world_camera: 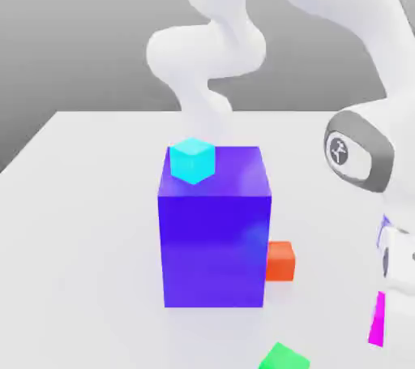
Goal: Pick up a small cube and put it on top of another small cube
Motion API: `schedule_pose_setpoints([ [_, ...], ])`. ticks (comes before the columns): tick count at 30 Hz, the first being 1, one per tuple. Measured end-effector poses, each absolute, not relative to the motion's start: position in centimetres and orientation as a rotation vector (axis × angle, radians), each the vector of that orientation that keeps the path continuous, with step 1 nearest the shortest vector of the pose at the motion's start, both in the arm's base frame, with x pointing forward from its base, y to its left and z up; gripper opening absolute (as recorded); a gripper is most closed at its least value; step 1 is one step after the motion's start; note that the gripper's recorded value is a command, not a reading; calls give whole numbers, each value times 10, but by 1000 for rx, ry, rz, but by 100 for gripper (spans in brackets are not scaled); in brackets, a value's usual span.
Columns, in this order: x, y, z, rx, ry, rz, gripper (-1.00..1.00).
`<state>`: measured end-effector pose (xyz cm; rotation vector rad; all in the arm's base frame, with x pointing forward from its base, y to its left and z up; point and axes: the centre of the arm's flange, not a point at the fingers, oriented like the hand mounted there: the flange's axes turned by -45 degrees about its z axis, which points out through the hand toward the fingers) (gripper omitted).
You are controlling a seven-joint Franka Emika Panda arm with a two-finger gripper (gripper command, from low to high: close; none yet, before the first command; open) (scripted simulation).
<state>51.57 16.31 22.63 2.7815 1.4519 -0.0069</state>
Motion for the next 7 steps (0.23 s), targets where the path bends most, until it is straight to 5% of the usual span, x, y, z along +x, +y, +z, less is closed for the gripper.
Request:
schedule_pose_setpoints([
  [3,521,111,196,2889,1236,-2,-100],
  [4,521,106,185,2898,1216,-2,100],
  [7,521,106,185,2898,1216,-2,100],
])
